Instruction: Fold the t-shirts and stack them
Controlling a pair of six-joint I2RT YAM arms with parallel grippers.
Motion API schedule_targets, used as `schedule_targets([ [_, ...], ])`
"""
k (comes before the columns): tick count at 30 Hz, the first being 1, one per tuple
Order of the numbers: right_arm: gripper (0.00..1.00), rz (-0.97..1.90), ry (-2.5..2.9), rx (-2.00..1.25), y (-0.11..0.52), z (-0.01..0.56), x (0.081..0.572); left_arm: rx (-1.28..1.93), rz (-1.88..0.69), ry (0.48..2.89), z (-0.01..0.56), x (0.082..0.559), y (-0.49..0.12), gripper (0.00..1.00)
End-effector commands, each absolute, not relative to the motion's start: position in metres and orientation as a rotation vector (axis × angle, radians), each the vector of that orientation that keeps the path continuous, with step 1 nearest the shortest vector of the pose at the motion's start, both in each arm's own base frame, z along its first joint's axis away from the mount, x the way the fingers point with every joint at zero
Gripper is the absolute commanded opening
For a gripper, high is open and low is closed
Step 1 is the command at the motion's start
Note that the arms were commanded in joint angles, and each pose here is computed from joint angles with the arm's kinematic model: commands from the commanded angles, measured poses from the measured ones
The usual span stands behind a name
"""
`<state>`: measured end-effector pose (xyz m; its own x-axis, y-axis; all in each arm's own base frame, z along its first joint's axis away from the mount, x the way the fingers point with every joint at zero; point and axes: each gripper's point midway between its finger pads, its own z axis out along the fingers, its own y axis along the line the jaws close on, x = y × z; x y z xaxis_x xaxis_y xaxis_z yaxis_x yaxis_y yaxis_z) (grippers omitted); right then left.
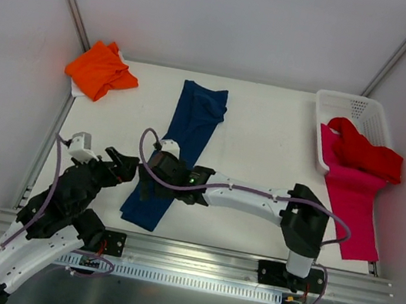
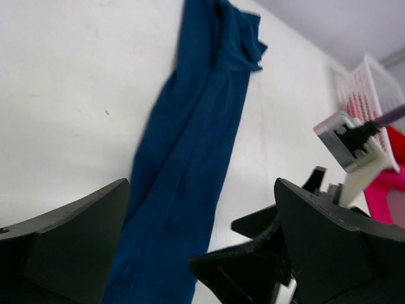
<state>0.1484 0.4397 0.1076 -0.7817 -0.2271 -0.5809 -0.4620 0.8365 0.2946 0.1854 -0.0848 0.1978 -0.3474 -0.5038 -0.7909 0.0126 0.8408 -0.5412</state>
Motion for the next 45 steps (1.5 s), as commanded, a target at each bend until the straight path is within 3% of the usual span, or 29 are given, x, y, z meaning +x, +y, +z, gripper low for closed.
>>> schedule_targets([
  [1,0.96,0.718,2.464,-0.498,0.483,0.109,0.159,-0.530,-0.416,1.809,0.179,0.173,-0.038,0.99],
  [8,0.92,0.788,2.528,-0.491,0.529,0.082,0.158,-0.578,-0.450,1.745,0.183,0.168,-0.030,0.99],
  [19,0.87,0.784,2.576,-0.446,0.522,0.054,0.152,-0.552,-0.456,1.771,0.180,0.168,-0.035,0.99],
  [21,0.73,0.789,2.573,-0.445,0.522,0.054,0.152,-0.546,-0.464,1.771,0.180,0.168,-0.036,0.99],
  [22,0.57,0.786,2.573,-0.448,0.522,0.054,0.152,-0.546,-0.463,1.771,0.180,0.168,-0.036,0.99],
  [24,0.42,0.784,2.574,-0.447,0.520,0.054,0.152,-0.540,-0.466,1.774,0.180,0.167,-0.037,0.99],
  [25,0.27,0.775,2.577,-0.447,0.518,0.052,0.151,-0.538,-0.469,1.772,0.180,0.167,-0.038,0.99],
  [29,0.01,0.748,2.584,-0.447,0.509,0.048,0.150,-0.534,-0.478,1.772,0.180,0.167,-0.039,0.99],
  [45,0.00,0.560,2.519,-0.343,0.407,0.078,0.150,-0.515,-0.489,1.784,0.179,0.166,-0.042,0.99],
])
